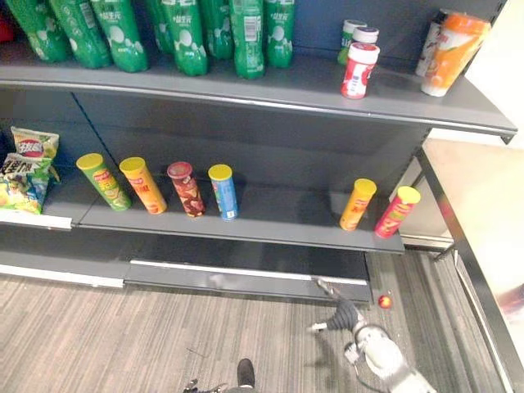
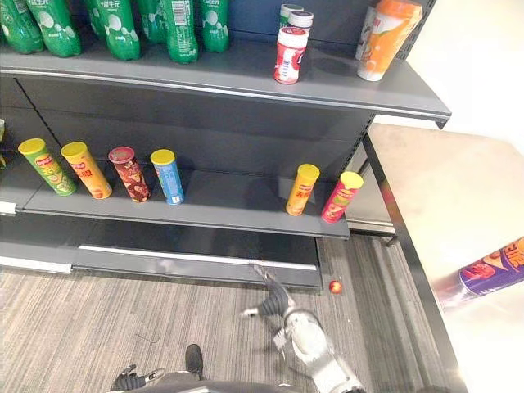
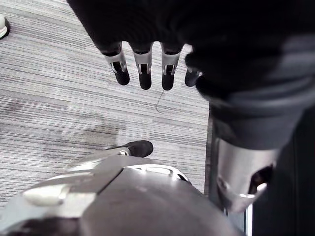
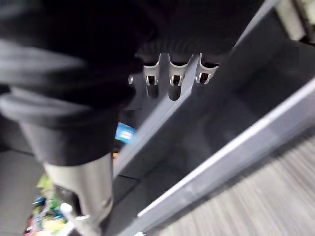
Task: Put the gum and the chips on the shelf.
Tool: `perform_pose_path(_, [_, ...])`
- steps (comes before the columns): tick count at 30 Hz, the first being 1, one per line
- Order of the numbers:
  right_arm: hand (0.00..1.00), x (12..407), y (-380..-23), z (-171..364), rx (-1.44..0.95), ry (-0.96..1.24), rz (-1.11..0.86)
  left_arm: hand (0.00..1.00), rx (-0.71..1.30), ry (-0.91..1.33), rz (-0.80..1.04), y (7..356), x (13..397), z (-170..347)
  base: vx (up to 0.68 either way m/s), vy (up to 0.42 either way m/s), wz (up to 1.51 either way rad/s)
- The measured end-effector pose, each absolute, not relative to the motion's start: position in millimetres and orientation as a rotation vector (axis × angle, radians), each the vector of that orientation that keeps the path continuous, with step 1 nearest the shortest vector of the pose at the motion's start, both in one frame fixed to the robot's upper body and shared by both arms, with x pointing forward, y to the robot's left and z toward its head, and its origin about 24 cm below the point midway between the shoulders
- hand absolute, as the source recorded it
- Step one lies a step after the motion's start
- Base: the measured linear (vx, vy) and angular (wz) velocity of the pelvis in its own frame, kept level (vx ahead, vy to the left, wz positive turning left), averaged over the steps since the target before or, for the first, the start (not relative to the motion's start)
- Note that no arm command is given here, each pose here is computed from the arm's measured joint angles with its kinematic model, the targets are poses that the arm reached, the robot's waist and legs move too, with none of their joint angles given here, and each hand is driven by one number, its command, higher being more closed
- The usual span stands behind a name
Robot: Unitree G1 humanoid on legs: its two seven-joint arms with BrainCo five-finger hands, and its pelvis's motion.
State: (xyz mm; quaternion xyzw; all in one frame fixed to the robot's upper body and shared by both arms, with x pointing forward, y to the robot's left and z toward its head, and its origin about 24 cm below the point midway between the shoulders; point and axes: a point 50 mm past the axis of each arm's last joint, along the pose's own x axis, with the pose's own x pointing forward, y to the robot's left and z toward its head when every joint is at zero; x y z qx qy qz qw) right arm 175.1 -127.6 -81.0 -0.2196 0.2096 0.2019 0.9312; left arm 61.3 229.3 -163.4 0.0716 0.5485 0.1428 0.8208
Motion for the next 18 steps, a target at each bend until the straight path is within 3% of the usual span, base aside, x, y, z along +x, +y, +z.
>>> perform_pose_path(2, [0.00, 145.6, -158.5, -123.2, -0.368, 0.721, 0.237, 0.00, 0.146, 1.169, 0.304, 227.0, 60.8, -164.0, 0.08, -0.005, 0.05])
perform_pose_path(5, [0.00, 116.6, -180.6, -147.8, -0.315, 0.932, 0.083, 0.00, 0.147, 1.169, 0.309, 226.9, 60.8, -164.0, 0.06, 0.002, -0.03])
perform_pose_path(9, [0.00, 98.9, -200.7, -158.9, -0.260, 1.058, -0.109, 0.00, 0.149, 1.171, 0.311, 226.4, 60.5, -164.3, 0.02, 0.000, -0.04])
perform_pose_path(18, [0.00, 70.5, -208.0, -167.4, -0.156, 1.187, -0.253, 0.00, 0.149, 1.190, 0.310, 227.6, 57.6, -165.3, 0.01, 0.003, -0.03])
